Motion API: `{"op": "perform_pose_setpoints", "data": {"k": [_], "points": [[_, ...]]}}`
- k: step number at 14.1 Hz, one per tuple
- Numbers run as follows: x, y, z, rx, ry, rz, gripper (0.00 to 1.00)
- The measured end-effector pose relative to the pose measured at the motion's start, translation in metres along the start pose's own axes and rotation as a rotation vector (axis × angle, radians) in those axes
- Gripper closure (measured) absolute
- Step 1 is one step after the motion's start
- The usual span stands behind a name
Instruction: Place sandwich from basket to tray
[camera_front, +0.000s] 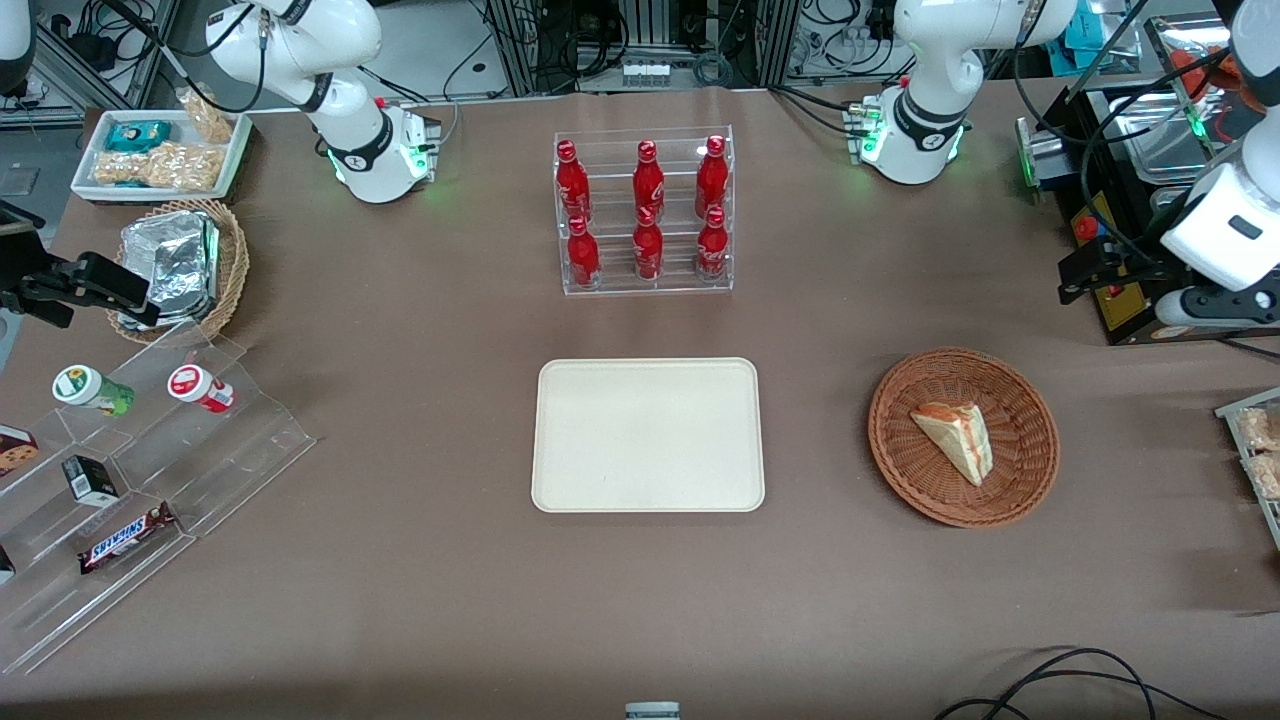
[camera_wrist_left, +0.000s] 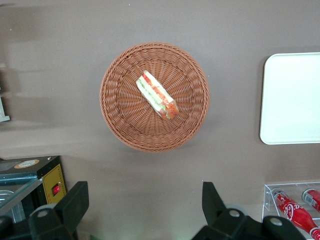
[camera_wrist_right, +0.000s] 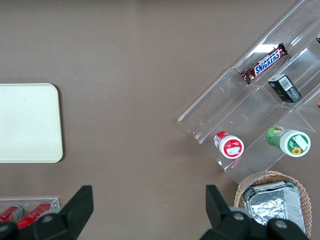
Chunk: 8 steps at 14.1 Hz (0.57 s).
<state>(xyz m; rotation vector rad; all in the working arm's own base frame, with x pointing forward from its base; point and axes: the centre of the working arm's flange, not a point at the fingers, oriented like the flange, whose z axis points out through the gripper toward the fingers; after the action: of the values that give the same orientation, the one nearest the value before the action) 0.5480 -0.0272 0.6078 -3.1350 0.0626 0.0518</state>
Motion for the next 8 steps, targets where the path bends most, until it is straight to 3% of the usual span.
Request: {"op": "perform_pose_setpoints", "data": {"k": [8], "points": [[-0.0004,0.0021,0.0074,0.001,-0.03,0.005,0.0]]}}
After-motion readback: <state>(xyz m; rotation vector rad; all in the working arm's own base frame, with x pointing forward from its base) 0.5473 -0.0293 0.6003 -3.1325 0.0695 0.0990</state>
